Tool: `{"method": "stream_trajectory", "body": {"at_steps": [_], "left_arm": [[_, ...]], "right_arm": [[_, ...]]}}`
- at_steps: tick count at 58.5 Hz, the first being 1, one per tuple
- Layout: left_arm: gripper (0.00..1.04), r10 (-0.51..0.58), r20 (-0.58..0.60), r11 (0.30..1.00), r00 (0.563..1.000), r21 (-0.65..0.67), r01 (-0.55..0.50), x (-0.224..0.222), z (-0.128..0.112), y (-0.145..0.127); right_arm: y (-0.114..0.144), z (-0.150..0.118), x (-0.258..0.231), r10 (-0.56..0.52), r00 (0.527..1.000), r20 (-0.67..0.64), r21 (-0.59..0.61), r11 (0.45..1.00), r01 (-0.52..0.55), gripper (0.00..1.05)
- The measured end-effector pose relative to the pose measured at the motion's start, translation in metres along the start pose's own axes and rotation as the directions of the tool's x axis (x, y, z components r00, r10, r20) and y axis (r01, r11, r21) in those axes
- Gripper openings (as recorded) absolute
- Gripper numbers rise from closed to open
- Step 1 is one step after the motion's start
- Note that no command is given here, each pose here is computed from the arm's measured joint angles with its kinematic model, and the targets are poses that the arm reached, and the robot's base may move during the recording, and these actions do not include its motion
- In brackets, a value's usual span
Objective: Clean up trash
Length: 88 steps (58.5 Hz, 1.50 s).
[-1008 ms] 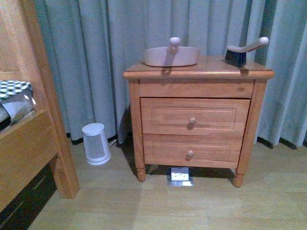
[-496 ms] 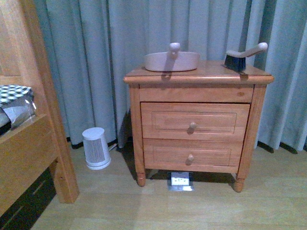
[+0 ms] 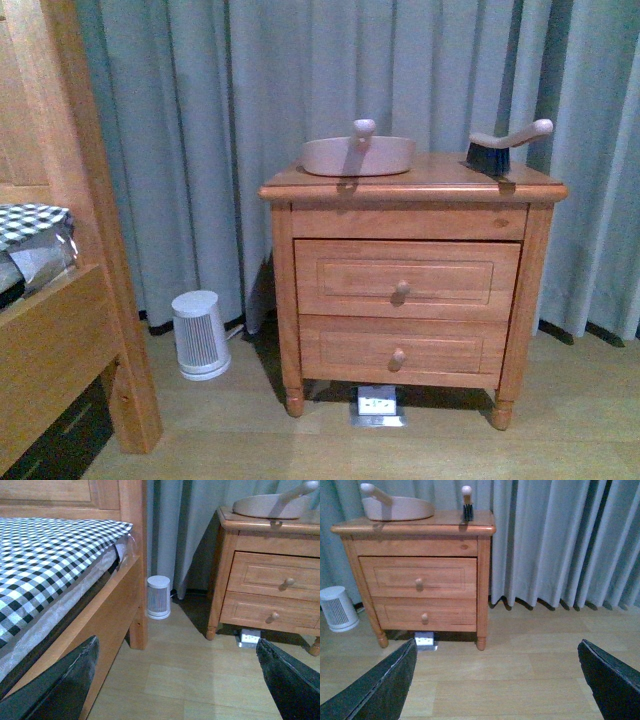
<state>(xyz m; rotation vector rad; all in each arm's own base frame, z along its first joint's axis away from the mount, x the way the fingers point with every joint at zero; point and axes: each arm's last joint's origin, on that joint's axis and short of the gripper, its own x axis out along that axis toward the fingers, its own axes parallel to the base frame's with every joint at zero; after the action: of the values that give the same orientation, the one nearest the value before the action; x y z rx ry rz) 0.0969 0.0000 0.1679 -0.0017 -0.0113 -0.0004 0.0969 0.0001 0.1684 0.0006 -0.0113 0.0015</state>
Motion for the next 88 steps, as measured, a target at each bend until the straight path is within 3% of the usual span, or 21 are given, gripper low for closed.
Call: {"method": "stream_trajectory", "body": {"at_steps": [88], "left_arm": [[0.97,-0.002,0.000,1.000,1.000,0.000,0.002,0.0000,0.0000,-0.0001]], "right_arm": [[-0.0001,0.0000,0.0000,-0.003,1.000,0.000,0.000,1.000,0.003,0.97]]}}
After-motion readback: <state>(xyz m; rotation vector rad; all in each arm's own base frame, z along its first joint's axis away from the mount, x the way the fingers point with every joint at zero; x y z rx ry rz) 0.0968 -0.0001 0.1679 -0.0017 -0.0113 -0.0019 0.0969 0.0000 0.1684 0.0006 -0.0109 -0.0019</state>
